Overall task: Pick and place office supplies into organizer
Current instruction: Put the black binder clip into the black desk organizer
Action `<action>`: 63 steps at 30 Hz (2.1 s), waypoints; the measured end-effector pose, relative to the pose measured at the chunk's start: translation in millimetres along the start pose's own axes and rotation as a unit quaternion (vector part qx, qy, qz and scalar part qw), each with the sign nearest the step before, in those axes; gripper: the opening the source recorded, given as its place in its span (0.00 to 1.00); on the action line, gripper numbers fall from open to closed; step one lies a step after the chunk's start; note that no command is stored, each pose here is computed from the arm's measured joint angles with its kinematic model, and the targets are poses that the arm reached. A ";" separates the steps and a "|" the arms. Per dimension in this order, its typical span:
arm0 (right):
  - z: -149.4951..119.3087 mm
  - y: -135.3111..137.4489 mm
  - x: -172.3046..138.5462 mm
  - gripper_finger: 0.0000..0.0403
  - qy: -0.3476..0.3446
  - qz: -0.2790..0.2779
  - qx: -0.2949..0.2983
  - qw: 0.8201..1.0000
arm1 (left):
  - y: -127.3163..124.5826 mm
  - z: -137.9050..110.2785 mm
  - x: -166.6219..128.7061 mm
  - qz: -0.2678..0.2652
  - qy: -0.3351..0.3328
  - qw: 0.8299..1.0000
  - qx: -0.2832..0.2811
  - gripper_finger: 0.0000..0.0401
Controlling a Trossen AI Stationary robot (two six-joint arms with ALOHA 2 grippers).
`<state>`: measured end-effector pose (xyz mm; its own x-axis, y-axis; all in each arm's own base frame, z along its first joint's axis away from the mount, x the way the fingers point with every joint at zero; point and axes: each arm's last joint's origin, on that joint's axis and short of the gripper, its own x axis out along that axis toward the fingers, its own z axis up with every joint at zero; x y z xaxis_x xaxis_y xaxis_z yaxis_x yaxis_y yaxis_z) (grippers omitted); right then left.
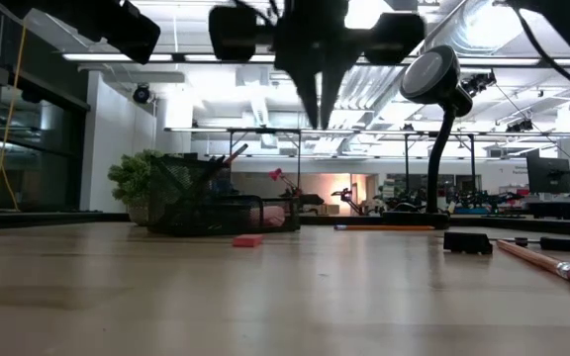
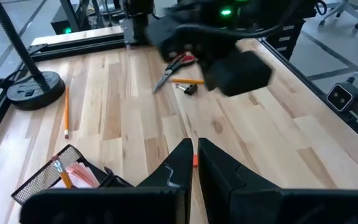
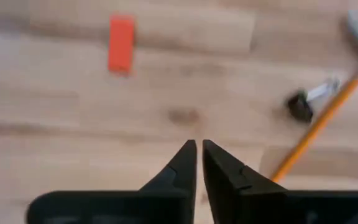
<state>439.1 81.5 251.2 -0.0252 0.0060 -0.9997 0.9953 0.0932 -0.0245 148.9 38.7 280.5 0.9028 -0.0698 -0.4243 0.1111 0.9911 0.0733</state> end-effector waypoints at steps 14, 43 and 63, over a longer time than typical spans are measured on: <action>-117.8 -38.7 39.1 0.00 0.082 -0.122 0.031 0.989 | -1.6 -0.2 0.0 -0.025 -0.004 1.000 -0.001 0.04; 3.8 -128.3 59.9 0.00 0.112 -0.051 0.202 0.972 | 0.9 2.1 0.1 0.007 -0.009 1.000 0.002 0.04; 8.6 -154.3 67.4 0.00 0.045 0.027 0.168 0.984 | 1.5 1.9 0.1 0.018 -0.007 0.999 -0.028 0.04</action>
<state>284.6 59.0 187.5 0.0352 0.0923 -0.9951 0.9695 -0.2449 0.0116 150.0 40.0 282.3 0.9115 -0.0347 -0.4098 0.0549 0.9978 0.0376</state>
